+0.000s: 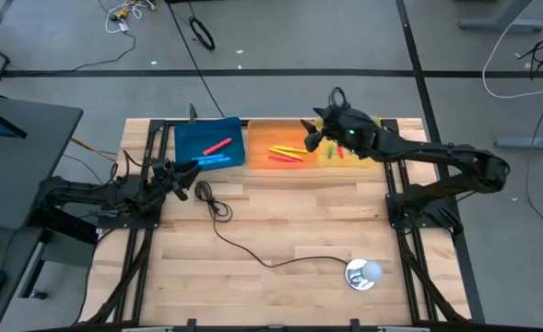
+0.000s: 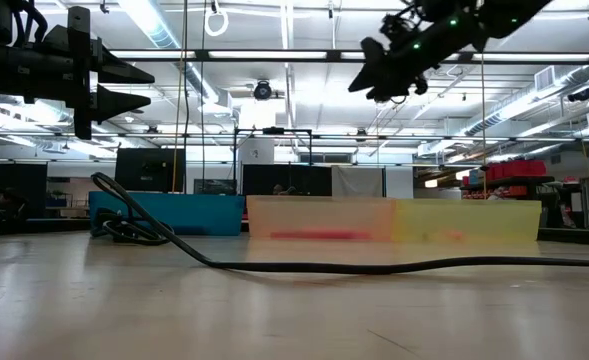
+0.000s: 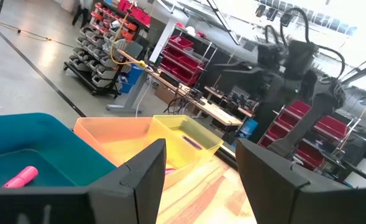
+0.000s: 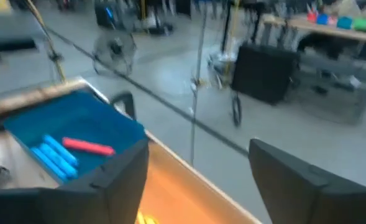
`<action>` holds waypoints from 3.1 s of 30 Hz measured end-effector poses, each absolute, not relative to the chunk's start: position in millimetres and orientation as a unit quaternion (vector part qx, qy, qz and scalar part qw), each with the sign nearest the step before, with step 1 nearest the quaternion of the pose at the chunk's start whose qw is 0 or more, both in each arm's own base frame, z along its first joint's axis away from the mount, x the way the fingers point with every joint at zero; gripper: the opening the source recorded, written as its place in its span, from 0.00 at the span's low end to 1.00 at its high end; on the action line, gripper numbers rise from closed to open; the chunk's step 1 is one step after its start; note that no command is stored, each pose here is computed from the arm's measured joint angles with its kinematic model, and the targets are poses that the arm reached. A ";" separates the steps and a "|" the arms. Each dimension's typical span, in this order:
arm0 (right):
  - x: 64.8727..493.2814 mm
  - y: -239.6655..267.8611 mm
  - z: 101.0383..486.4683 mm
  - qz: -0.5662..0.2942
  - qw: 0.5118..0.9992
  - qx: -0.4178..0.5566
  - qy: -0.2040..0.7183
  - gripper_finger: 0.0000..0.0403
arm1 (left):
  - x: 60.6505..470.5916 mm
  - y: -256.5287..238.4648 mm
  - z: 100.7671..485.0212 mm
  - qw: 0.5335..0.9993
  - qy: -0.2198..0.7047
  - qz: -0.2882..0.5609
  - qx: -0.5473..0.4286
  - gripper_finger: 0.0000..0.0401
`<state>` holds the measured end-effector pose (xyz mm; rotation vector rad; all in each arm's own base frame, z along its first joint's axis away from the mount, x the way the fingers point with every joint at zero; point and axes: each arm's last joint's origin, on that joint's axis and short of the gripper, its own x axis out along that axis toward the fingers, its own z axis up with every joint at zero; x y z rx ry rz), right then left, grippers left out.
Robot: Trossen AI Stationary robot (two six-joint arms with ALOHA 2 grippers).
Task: Pick & Place Markers
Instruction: Return to Home Position
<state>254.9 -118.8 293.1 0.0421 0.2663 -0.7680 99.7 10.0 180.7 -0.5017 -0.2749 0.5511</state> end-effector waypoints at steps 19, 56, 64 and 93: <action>161.8 -102.0 232.1 -0.417 0.908 0.046 0.014 0.78 | 99.7 9.9 180.7 0.922 -0.134 0.268 -0.244 0.50; 77.5 -64.9 166.8 -0.455 0.885 0.091 -0.034 0.78 | 99.7 10.0 180.7 0.922 -0.134 0.268 -0.244 0.50; 73.1 -61.0 175.1 -0.441 0.893 0.055 -0.068 0.78 | 99.7 10.0 180.7 0.922 -0.134 0.268 -0.244 0.50; 74.5 -61.9 173.5 -0.442 0.894 0.051 -0.054 0.78 | 99.7 9.9 180.7 0.922 -0.134 0.268 -0.244 0.50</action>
